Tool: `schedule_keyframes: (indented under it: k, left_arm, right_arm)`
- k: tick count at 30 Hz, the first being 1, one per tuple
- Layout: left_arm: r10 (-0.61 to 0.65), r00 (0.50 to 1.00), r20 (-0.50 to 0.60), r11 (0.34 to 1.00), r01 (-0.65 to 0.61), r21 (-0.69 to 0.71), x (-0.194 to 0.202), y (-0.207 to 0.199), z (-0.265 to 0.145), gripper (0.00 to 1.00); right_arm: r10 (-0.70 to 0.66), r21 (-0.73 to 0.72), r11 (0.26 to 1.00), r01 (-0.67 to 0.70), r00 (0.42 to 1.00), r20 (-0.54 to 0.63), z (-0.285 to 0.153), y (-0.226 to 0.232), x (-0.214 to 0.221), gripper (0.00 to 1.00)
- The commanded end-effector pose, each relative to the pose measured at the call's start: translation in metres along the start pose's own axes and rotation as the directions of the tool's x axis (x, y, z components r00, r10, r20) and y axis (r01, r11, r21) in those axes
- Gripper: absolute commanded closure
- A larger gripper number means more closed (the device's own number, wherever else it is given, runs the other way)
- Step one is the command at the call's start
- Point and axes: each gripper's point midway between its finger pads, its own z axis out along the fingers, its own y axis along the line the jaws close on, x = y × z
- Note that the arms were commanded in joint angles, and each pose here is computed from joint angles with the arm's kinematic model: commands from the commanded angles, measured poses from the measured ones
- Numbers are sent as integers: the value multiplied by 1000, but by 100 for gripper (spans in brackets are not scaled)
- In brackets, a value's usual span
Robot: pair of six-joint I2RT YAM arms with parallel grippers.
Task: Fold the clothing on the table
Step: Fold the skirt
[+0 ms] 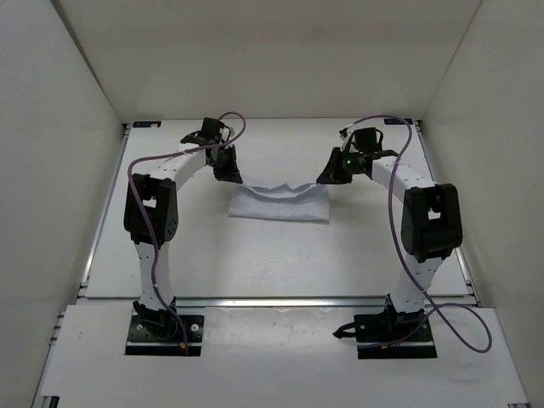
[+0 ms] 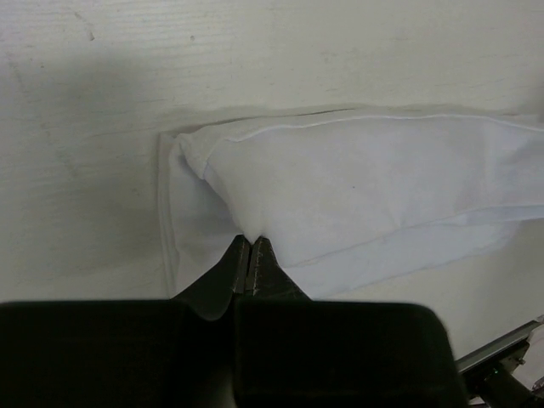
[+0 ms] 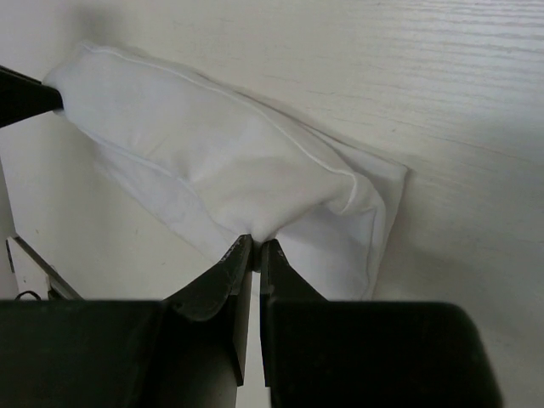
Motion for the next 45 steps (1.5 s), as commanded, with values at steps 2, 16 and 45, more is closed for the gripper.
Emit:
schedule_keyframes:
  k: [2,16,45]
  left_arm:
    - [39,989,140,993,-53,102,-37,-31,-46,100]
    - [124,927,354,979,-173,110,-75,-70,-137,100]
    - [18,995,95,998,-24,64,11,-13,-82,100]
  right_arm:
    - [-79,-60,995,84,994,76,-10,34,-28,100]
    - [-195,-27,978,208,947,255,-81,70,-91,100]
    - [-21,-148,988,33,996,82,-35,46,-6,100]
